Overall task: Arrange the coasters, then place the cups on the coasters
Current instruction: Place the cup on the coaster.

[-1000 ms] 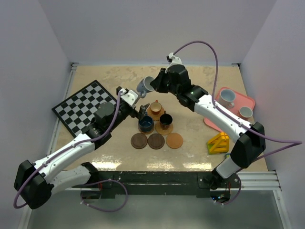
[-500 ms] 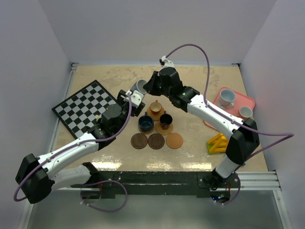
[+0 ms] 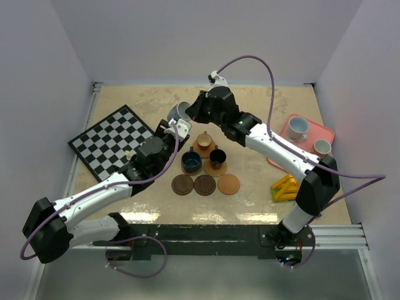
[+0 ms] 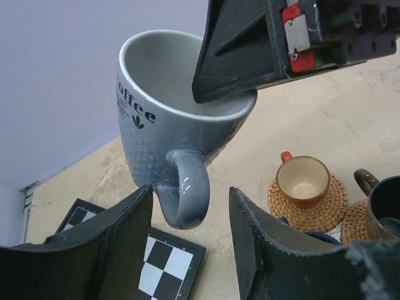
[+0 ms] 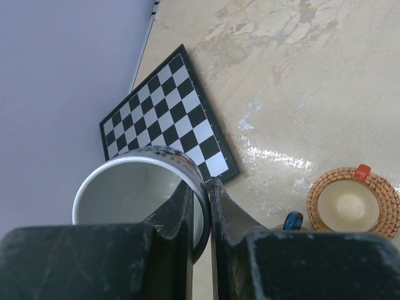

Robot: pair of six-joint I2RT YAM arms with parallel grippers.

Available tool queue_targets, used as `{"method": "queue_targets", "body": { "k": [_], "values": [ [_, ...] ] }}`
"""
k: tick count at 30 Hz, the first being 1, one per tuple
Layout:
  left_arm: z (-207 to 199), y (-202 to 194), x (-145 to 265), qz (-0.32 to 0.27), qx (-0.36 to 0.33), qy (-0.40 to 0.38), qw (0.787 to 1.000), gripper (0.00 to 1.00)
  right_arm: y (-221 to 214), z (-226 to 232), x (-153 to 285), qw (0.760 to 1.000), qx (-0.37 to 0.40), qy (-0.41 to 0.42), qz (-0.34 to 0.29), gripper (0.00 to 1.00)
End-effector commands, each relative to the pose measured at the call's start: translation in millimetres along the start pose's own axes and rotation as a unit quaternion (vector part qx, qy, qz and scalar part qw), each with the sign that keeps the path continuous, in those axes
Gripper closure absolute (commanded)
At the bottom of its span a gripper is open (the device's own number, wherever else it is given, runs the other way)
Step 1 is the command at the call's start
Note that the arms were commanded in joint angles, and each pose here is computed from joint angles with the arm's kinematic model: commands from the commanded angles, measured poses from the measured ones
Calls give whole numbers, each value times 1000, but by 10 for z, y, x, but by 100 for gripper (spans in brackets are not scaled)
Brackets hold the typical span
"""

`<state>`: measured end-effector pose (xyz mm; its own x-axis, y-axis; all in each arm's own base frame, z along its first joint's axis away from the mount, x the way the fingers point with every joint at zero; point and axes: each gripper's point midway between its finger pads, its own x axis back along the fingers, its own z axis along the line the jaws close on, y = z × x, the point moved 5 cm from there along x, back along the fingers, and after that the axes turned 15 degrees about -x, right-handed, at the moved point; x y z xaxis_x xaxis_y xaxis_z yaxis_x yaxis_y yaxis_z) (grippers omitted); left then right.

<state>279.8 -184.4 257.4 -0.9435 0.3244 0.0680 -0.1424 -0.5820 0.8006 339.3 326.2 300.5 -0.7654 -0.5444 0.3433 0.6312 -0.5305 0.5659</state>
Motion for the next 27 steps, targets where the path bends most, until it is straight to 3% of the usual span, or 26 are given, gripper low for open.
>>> {"method": "queue_targets", "body": {
  "k": [1, 6, 14, 21, 27],
  "values": [
    [129, 189, -1, -29, 21, 26, 999, 45, 163, 305, 8, 998, -14, 46, -36, 100],
    [129, 197, -3, -30, 26, 27, 999, 45, 81, 289, -46, 999, -5, 34, -32, 100],
    [56, 179, -1, -27, 28, 2, 999, 100, 28, 318, -32, 999, 1, 42, -23, 100],
    [14, 311, 114, -55, 75, -41, 995, 100, -46, 334, 11, 998, 24, 64, 3, 99],
    [-51, 357, 243, -67, 109, -85, 988, 100, -172, 304, 77, 994, 54, 87, 42, 80]
  ]
}}
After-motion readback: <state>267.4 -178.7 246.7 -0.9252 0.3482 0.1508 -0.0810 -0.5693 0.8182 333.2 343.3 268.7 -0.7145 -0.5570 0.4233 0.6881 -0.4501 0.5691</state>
